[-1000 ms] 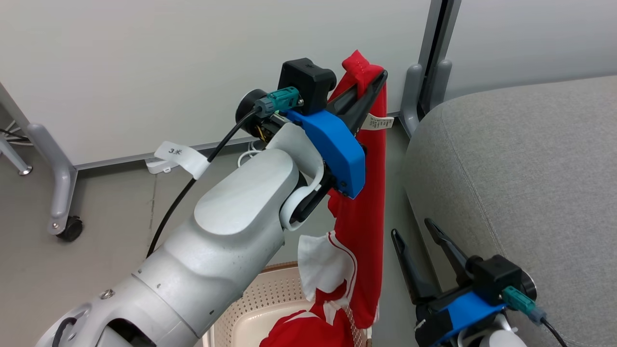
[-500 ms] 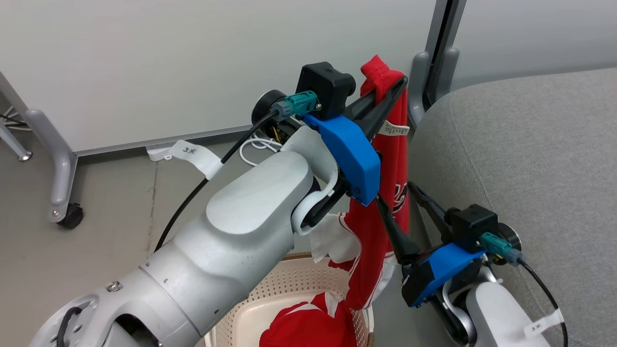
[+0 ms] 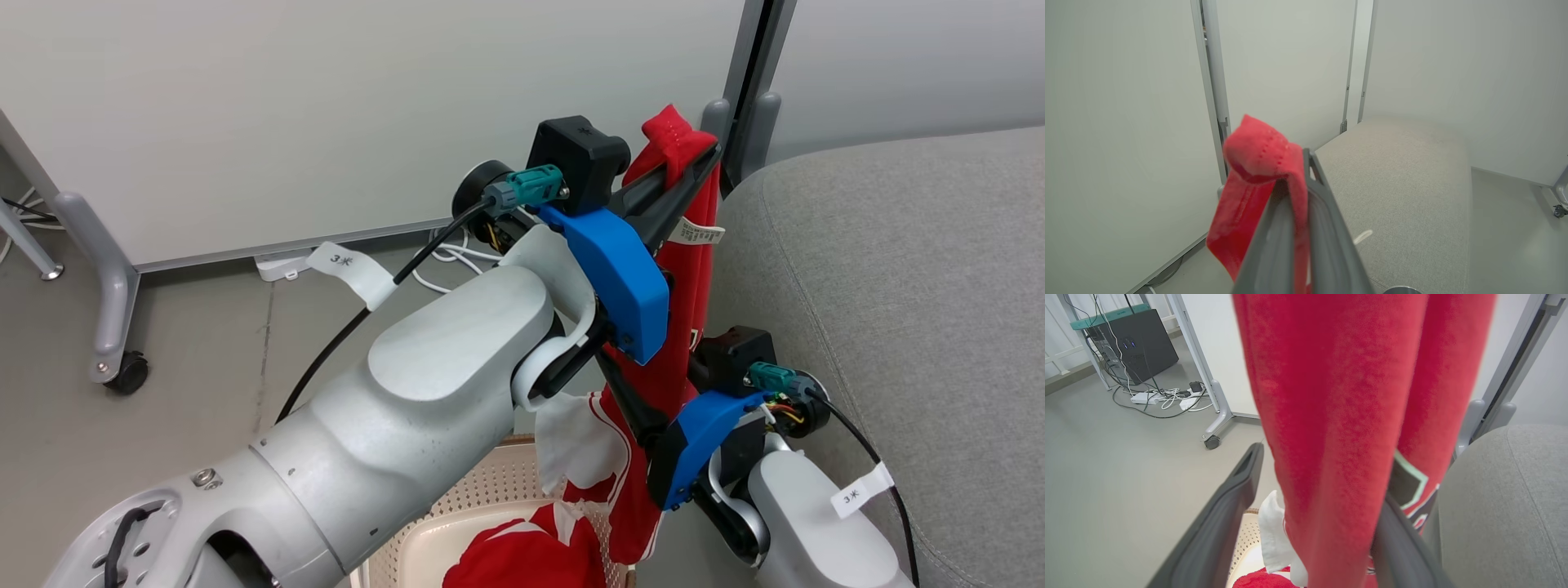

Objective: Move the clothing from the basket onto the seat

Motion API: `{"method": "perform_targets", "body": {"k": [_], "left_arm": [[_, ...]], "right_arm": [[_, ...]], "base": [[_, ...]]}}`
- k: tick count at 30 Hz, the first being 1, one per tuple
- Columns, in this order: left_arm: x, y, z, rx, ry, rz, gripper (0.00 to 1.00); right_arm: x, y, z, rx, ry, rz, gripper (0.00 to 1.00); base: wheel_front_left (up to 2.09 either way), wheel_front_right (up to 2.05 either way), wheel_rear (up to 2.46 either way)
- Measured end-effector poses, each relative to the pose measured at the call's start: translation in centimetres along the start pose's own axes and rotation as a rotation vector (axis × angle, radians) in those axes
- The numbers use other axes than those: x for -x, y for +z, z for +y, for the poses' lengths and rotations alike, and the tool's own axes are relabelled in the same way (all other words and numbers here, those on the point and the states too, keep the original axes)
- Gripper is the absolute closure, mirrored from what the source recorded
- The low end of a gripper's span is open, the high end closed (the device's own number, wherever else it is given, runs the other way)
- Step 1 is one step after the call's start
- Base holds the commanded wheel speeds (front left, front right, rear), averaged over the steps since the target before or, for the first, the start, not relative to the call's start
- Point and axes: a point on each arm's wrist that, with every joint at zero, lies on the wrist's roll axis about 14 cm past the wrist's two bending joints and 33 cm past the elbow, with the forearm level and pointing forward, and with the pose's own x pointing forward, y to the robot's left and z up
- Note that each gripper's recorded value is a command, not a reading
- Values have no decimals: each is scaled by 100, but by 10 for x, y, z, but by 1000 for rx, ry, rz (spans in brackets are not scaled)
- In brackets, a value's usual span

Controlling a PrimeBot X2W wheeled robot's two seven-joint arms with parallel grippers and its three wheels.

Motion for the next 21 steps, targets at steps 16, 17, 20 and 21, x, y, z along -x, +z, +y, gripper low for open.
{"method": "perform_targets", "body": {"k": [16,17,20,21], "left_arm": [[-1,2,-6,-6,0,-3,100],[-2,2,-6,-7,-1,-3,100],[-2,2,-6,-8,-1,0,100],[-2,2,-6,-10,0,1,100]], "right_arm": [[-4,-6,0,-14,8,18,100],[-4,-5,0,-14,8,15,100],[-3,-5,-1,-16,6,11,100],[-3,-5,-1,-16,6,12,100]], "base": [[0,0,0],[0,0,0],[0,0,0],[0,0,0]]}}
